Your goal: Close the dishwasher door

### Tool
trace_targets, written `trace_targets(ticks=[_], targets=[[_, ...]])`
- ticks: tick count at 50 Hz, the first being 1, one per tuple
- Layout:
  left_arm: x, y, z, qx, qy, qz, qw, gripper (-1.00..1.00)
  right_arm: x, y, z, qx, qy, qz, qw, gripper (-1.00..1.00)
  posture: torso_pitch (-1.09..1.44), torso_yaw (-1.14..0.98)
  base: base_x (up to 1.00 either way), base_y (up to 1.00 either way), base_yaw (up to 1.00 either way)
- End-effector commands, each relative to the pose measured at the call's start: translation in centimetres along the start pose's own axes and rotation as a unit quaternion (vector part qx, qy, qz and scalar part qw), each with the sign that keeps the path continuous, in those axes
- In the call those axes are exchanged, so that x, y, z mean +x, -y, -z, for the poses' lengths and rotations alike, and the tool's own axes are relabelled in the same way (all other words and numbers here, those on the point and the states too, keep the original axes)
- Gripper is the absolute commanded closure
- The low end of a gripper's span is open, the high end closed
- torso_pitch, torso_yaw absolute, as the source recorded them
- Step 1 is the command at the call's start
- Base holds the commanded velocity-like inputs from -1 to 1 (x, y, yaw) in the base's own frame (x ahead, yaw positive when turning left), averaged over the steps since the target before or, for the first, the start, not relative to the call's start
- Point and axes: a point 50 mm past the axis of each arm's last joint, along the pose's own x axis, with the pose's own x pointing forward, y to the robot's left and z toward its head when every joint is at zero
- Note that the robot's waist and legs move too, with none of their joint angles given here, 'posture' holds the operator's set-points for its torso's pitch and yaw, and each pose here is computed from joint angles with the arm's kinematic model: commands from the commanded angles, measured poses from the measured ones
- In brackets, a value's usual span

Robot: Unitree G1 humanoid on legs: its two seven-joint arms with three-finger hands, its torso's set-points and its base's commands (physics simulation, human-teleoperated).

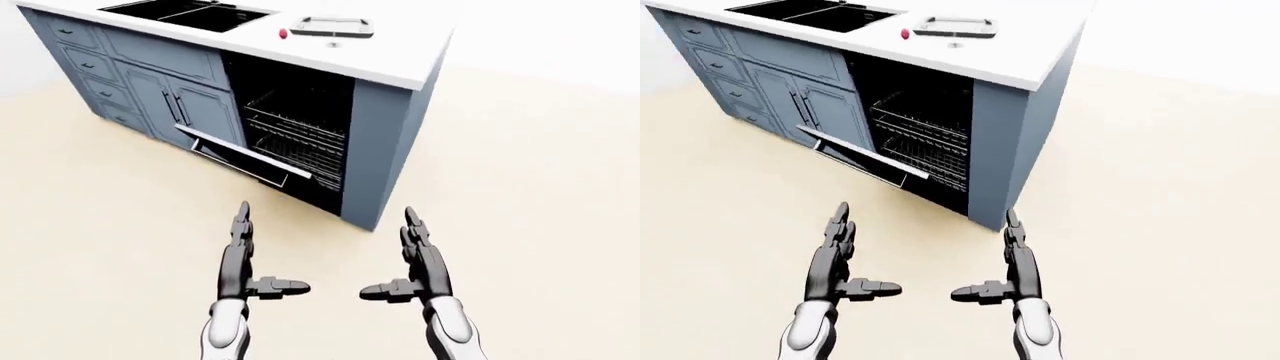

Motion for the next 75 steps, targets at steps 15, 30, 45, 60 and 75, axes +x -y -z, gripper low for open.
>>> trace_targets(ticks=[15, 30, 45, 60, 75], targets=[[0.32, 0.4, -1.54, -0.003, 0.042, 0.008, 0.9991, -1.0, 0.06, 0.24, -1.77, -0.004, 0.046, 0.005, 0.9989, -1.0, 0.0, 0.0, 0.0, 0.0, 0.55], [0.2, 0.49, -1.6, -0.004, 0.042, 0.009, 0.9991, -1.0, 0.08, 0.07, -1.87, -0.005, 0.046, 0.001, 0.9989, -1.0, 0.0, 0.0, 0.0, 0.0, 0.55], [0.29, 0.47, -1.62, -0.003, 0.042, 0.009, 0.9991, -1.0, -0.03, 0.11, -1.93, -0.003, 0.047, 0.001, 0.9989, -1.0, 0.0, 0.0, 0.0, 0.0, 0.56], [0.26, 0.48, -1.56, -0.004, 0.042, 0.009, 0.9991, -1.0, -0.1, 0.1, -1.83, -0.001, 0.046, 0.0, 0.999, -1.0, 0.0, 0.0, 0.0, 0.0, 0.56], [0.23, 0.54, -1.46, -0.003, 0.041, 0.01, 0.9991, -1.0, -0.08, -0.01, -1.87, -0.002, 0.044, -0.002, 0.999, -1.0, 0.0, 0.0, 0.0, 0.0, 0.55]])
